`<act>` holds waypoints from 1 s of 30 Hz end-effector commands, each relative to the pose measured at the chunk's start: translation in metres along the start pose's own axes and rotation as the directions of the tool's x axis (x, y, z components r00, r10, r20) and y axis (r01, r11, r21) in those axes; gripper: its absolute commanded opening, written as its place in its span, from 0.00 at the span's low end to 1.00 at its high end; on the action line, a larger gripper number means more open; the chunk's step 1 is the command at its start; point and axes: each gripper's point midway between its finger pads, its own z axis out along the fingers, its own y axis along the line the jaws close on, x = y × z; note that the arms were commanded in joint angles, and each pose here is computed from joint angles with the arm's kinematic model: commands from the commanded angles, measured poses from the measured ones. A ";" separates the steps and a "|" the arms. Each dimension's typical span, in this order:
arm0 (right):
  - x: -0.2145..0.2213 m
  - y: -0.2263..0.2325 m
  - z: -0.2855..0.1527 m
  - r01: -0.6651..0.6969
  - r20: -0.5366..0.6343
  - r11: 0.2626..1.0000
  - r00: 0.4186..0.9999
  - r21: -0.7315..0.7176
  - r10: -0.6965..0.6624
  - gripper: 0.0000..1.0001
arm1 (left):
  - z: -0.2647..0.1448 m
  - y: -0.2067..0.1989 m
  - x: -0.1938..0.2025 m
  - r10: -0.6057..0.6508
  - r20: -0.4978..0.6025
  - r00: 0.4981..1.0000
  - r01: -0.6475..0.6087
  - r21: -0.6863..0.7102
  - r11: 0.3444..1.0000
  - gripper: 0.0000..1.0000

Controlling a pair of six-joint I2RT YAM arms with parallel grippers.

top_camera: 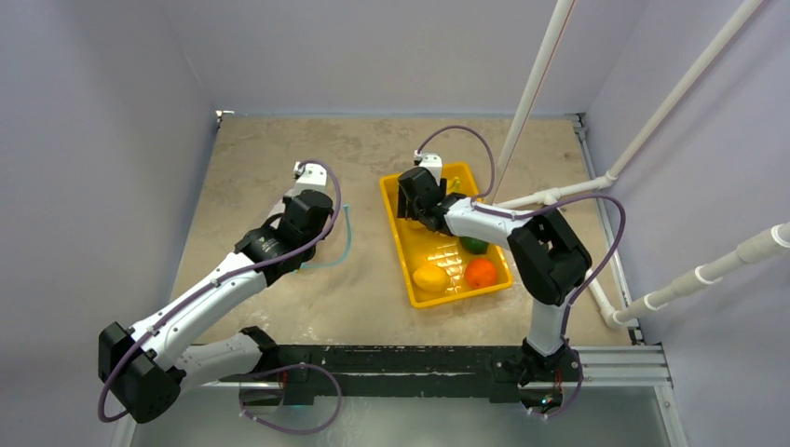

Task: Place the food in the zip-top bag and seal the zipper
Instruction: Pick up the fake fruit from the bin.

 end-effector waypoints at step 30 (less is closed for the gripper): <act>-0.064 0.141 -0.152 0.060 0.158 0.797 0.987 -0.601 0.044 0.39 | 0.001 -0.001 -0.007 -0.016 0.027 0.999 0.016 0.014 1.000 0.00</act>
